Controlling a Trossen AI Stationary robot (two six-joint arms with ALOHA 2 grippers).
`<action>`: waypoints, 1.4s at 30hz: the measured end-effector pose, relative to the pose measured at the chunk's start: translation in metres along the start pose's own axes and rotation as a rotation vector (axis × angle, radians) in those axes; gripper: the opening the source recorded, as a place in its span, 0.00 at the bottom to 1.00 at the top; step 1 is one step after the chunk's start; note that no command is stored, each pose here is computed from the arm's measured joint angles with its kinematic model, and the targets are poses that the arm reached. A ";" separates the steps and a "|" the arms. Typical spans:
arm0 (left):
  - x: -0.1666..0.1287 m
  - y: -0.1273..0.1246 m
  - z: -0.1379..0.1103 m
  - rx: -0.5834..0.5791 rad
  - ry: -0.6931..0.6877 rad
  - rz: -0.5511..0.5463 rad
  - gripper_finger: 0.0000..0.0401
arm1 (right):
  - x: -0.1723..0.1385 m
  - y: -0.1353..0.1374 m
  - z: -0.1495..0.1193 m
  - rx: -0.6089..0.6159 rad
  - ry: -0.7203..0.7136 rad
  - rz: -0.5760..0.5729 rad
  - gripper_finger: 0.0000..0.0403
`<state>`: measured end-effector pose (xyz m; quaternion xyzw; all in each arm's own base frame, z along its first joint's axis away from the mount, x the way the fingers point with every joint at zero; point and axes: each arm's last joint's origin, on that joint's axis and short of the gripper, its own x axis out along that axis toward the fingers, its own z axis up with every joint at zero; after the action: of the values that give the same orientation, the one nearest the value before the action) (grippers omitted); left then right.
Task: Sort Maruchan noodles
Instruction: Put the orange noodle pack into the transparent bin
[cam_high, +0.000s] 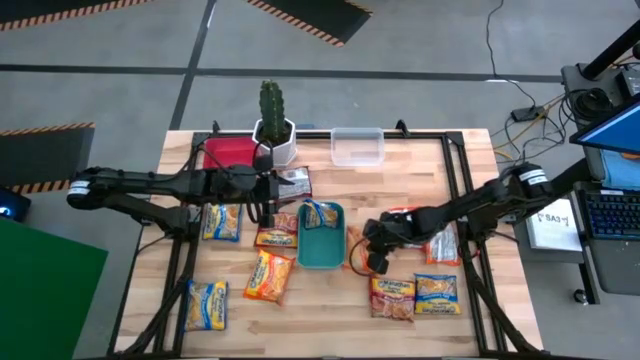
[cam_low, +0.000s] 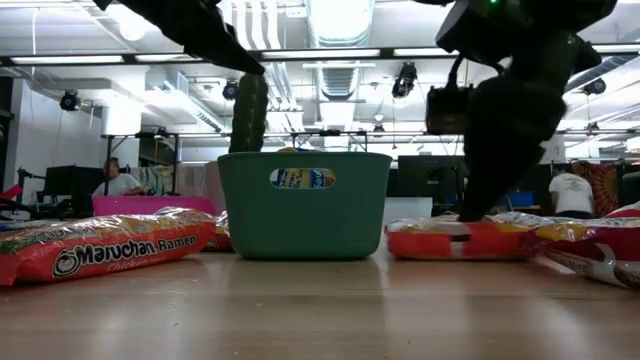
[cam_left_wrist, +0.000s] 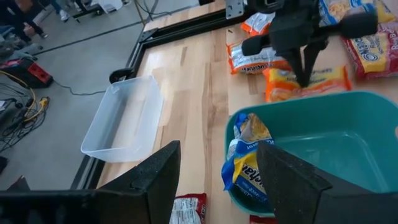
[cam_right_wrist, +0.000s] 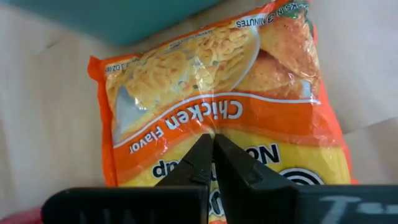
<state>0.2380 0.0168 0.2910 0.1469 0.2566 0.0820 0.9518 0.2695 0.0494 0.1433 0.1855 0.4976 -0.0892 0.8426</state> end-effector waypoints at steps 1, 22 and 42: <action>0.000 0.000 0.000 0.000 -0.004 0.001 0.48 | 0.000 -0.002 0.002 0.006 -0.013 -0.023 0.02; 0.000 0.002 0.007 0.020 -0.070 0.029 0.48 | -0.026 -0.098 0.049 0.199 -0.169 -0.233 0.02; 0.001 0.002 0.007 -0.009 -0.066 0.028 0.48 | -0.069 -0.147 0.045 0.409 -0.243 -0.007 0.37</action>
<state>0.2419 0.0174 0.2968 0.1487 0.2224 0.0913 0.9592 0.2232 -0.1062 0.1900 0.3387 0.3646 -0.2128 0.8409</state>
